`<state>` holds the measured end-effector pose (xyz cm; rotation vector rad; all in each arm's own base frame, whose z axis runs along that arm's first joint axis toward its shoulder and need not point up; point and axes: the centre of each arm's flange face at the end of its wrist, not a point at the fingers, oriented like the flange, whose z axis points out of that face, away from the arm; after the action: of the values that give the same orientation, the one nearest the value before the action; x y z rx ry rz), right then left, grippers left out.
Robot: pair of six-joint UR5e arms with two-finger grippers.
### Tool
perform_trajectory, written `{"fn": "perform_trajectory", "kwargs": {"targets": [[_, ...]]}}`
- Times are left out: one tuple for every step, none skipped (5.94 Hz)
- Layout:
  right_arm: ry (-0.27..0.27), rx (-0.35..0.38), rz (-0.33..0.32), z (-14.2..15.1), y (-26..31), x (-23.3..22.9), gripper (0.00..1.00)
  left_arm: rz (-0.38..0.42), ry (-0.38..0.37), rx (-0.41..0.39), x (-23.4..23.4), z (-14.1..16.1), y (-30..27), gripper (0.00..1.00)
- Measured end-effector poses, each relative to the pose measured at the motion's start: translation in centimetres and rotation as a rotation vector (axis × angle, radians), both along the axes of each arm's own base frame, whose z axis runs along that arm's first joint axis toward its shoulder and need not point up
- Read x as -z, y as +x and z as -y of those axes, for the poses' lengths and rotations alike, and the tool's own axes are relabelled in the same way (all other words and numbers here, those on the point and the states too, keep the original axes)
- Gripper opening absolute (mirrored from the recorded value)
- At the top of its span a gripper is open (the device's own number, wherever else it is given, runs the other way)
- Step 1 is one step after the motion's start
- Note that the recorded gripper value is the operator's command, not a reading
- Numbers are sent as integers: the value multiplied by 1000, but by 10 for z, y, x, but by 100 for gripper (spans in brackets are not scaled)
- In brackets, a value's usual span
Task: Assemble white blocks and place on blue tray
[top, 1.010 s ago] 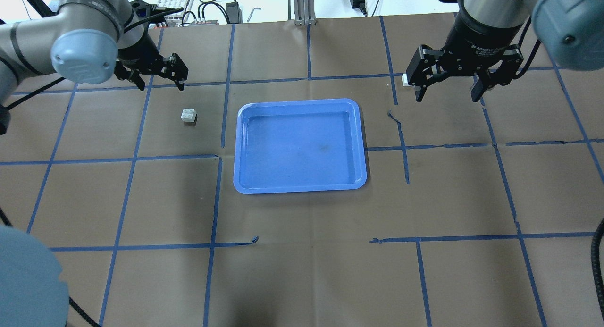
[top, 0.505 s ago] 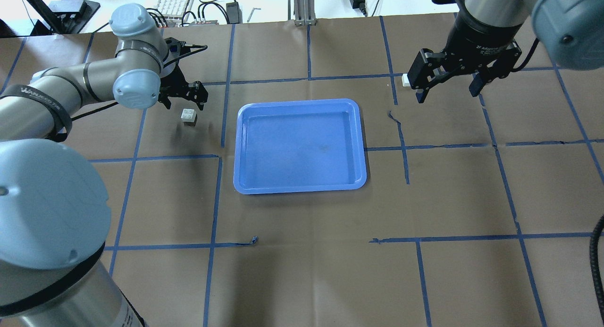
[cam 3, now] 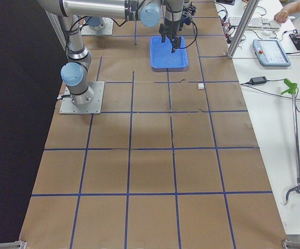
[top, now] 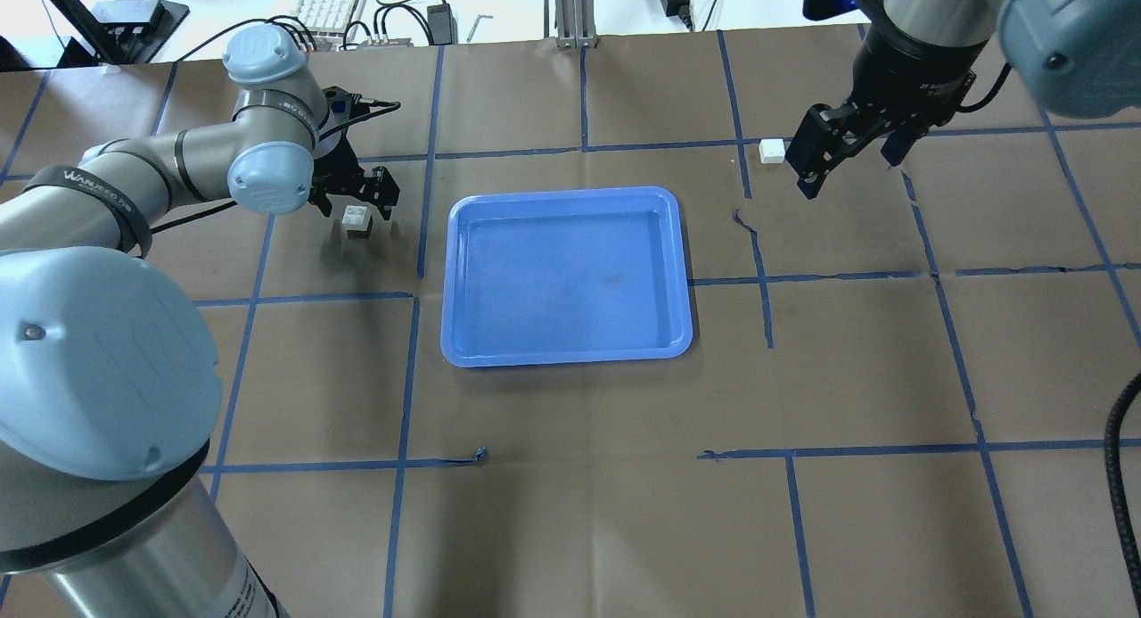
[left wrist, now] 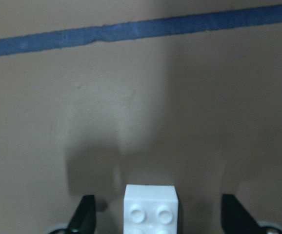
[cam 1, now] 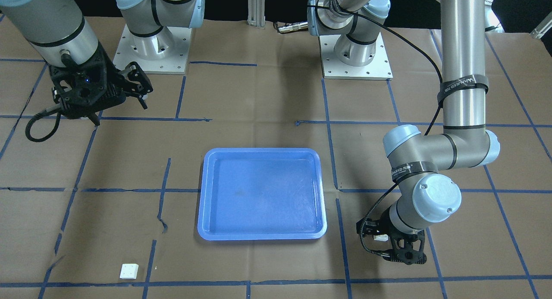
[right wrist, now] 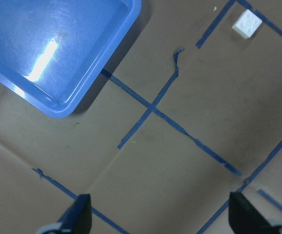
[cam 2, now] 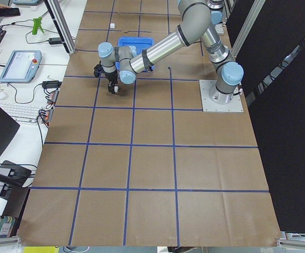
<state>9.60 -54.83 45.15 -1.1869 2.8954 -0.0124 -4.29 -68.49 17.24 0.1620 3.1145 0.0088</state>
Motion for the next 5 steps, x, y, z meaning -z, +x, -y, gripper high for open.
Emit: {"fn": "perform_trajectory", "kwargs": {"targets": [[-40,-203,-8,20,-11,3,100,0,-3,2,-3,0,0,10],[-68,-413,-23,46,-20,2,100,2,-7,3,-8,0,0,8],[-81,-595,-36,77,-26,3,100,4,-16,11,-17,0,-1,8],[-83,-722,-35,104,-30,10,100,6,-31,58,-33,-4,-17,8],[-85,-797,3,124,-42,27,100,6,-45,180,-54,-16,-61,8]]}}
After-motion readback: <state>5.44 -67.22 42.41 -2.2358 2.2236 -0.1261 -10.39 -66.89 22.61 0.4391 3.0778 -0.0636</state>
